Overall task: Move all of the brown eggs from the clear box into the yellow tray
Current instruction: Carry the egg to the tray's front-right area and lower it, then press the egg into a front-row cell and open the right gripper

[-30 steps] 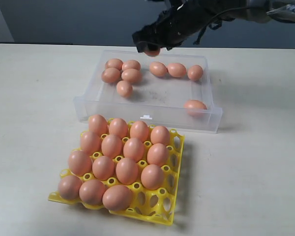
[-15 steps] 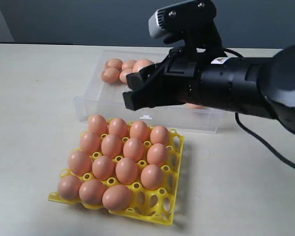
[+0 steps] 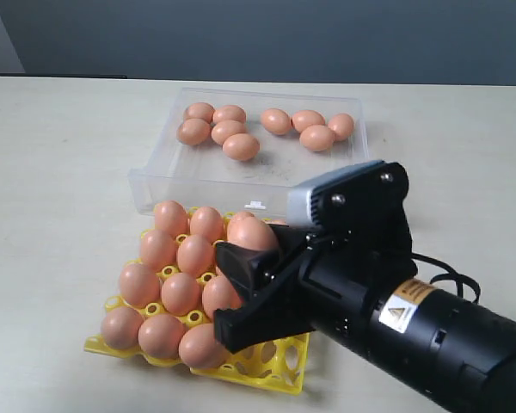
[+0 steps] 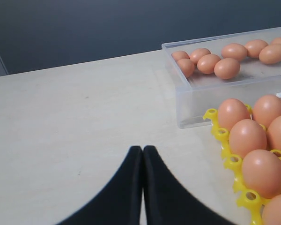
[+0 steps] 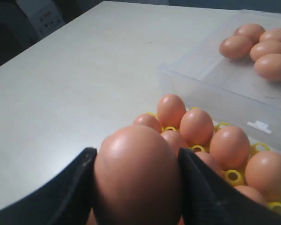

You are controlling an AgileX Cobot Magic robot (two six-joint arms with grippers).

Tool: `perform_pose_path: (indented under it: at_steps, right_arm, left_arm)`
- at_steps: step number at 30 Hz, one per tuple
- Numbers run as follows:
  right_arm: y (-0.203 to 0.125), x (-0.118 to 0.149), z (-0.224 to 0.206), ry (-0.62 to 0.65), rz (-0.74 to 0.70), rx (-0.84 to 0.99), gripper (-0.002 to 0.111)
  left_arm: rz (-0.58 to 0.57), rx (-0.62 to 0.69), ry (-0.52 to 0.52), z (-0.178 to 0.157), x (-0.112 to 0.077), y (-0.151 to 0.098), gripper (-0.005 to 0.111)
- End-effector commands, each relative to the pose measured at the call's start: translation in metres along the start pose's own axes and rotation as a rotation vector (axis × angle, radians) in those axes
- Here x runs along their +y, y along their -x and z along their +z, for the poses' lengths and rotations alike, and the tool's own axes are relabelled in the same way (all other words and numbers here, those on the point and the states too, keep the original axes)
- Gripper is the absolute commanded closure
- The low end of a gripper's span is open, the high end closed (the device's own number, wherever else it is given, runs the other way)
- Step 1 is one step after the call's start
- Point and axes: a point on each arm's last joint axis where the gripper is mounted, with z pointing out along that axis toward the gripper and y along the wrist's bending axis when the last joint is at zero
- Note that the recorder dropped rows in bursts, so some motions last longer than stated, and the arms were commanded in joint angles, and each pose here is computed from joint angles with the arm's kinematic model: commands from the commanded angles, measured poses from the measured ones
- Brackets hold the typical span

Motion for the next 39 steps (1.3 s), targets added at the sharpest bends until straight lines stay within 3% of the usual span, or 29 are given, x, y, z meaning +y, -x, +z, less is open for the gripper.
perform_pose_path:
  at_steps: [1,3,16,29,35,39]
  right_arm:
    - [-0.017,-0.007,-0.002,0.058,0.004,-0.083,0.108]
    - [-0.029,-0.007,0.002,0.111,0.023,-0.091,0.108]
    - [-0.075,-0.012,0.03,0.094,0.051,0.049,0.108]
    - [-0.083,-0.015,0.03,0.061,0.054,0.131,0.108]
    - [-0.091,-0.021,0.028,-0.011,0.096,0.217,0.108]
    - [-0.088,-0.019,0.029,0.012,0.083,0.182,0.108]
  left_arm:
    - [0.001,-0.01,-0.007,0.0,0.0,0.0,0.106]
    - [0.001,-0.01,-0.007,0.0,0.0,0.0,0.106]
    - [0.001,-0.01,-0.007,0.0,0.0,0.0,0.106]
    - [0.001,-0.01,-0.007,0.0,0.0,0.0,0.106]
    - [0.001,-0.01,-0.007,0.0,0.0,0.0,0.106]
    - [0.001,-0.01,-0.007,0.0,0.0,0.0,0.106]
